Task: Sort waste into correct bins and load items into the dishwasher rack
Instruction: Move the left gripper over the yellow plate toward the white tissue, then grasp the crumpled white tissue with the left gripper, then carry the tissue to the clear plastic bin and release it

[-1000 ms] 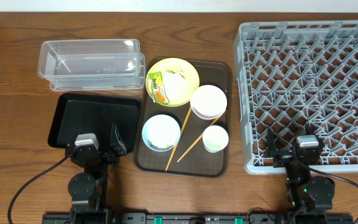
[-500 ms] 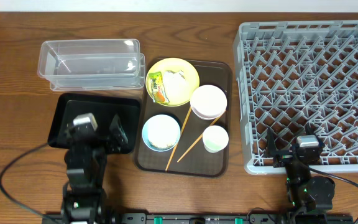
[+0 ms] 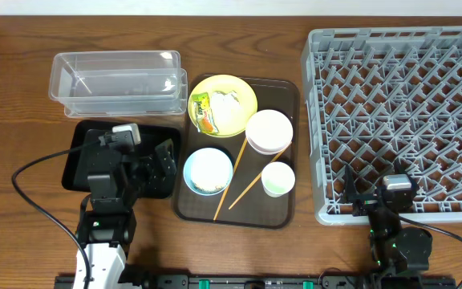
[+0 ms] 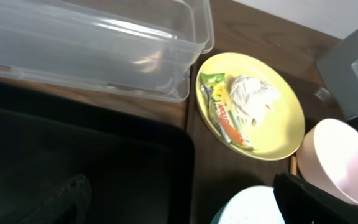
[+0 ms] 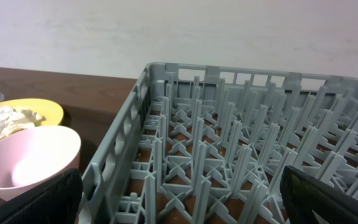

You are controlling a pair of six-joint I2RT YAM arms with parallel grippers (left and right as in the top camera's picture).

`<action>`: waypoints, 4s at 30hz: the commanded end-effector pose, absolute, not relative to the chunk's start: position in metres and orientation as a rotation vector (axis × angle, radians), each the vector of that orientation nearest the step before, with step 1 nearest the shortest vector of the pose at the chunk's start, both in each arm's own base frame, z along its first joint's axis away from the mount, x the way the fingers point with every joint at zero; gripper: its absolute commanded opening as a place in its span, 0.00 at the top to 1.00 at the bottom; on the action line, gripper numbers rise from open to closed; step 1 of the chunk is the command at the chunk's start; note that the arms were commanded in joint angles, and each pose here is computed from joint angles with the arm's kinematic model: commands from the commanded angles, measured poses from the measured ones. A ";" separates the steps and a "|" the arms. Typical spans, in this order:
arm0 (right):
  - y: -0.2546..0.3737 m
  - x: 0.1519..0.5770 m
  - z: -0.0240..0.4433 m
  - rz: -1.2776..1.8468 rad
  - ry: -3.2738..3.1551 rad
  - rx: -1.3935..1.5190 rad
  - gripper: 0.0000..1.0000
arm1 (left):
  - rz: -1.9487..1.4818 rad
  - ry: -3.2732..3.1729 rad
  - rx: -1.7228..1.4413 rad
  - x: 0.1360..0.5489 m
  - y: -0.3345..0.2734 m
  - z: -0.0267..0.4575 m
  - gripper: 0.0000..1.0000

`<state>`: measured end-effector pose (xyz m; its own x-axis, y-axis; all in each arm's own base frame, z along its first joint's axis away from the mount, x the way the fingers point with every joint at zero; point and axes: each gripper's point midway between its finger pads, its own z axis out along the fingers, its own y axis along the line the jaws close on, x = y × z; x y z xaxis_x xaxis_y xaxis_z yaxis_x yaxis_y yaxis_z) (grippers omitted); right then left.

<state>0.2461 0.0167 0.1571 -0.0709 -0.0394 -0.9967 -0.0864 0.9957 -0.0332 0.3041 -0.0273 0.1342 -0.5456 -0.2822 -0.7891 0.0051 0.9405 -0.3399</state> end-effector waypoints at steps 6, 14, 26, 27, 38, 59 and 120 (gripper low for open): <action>0.016 0.246 0.161 0.073 1.626 -0.061 0.01 | -0.405 2.043 -0.171 0.324 -0.031 0.175 0.03; 0.005 0.247 0.184 0.025 1.602 -0.004 0.01 | -0.424 2.106 -0.151 0.356 -0.041 0.202 0.04; -0.011 0.294 0.242 -0.207 1.660 -0.093 0.01 | -0.328 2.187 -0.102 0.402 -0.062 0.211 0.04; -0.010 0.302 0.244 -0.209 1.681 -0.098 0.01 | -0.326 2.200 -0.080 0.404 -0.066 0.210 0.04; 0.007 0.377 0.225 -0.117 1.978 -0.200 0.01 | -0.322 2.339 0.007 0.427 -0.095 0.182 0.04; 0.033 0.388 0.221 0.068 2.111 -0.264 0.01 | -0.456 2.294 0.112 0.439 -0.136 0.181 0.04; 0.033 0.384 0.215 0.071 2.141 -0.266 0.01 | -0.390 2.391 0.220 0.460 -0.186 0.083 0.94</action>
<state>0.3815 0.0330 0.2035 -0.5496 -0.1799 -0.8158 -0.2244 0.9724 -0.0633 0.4460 -0.1885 0.0330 -0.8125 0.0768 -0.5778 0.2471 0.9432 -0.2221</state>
